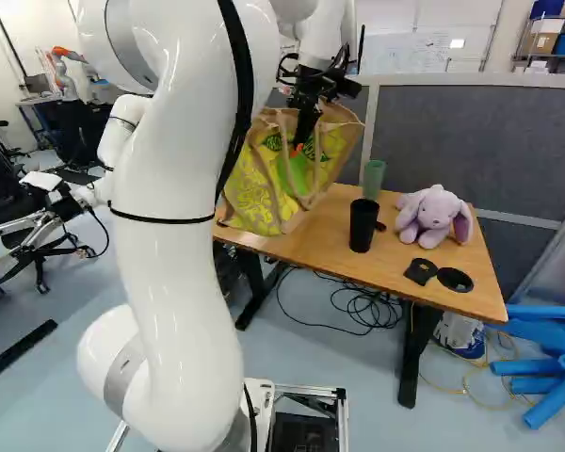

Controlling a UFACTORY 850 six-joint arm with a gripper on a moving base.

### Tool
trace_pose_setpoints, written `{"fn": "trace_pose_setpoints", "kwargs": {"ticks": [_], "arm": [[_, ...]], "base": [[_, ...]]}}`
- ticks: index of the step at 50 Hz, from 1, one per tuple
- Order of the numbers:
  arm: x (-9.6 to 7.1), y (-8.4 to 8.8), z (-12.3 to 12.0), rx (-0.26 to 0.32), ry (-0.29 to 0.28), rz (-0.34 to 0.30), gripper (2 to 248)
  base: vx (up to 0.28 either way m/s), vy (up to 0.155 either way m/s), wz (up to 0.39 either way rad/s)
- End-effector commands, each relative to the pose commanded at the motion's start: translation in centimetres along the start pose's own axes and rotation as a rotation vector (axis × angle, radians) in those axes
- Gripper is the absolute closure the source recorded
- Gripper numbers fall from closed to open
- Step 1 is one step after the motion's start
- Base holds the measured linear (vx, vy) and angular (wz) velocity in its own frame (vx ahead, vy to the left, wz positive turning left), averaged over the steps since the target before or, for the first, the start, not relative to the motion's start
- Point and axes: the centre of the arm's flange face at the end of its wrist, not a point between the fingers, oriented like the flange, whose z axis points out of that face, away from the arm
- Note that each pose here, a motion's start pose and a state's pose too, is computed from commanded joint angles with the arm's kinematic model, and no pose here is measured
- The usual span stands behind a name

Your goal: Pick up the bag on the ground and place it on the table

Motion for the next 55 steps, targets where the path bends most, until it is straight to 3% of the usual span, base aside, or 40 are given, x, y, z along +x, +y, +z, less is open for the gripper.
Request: {"fn": "trace_pose_setpoints", "kwargs": {"ticks": [26,55], "arm": [[2.2,1.0,3.9,-0.005,-0.001,0.029,228],[5.3,2.3,8.0,0.011,0.074,0.066,228]], "base": [[0.000,0.000,0.000],[0.000,0.000,0.000]]}}
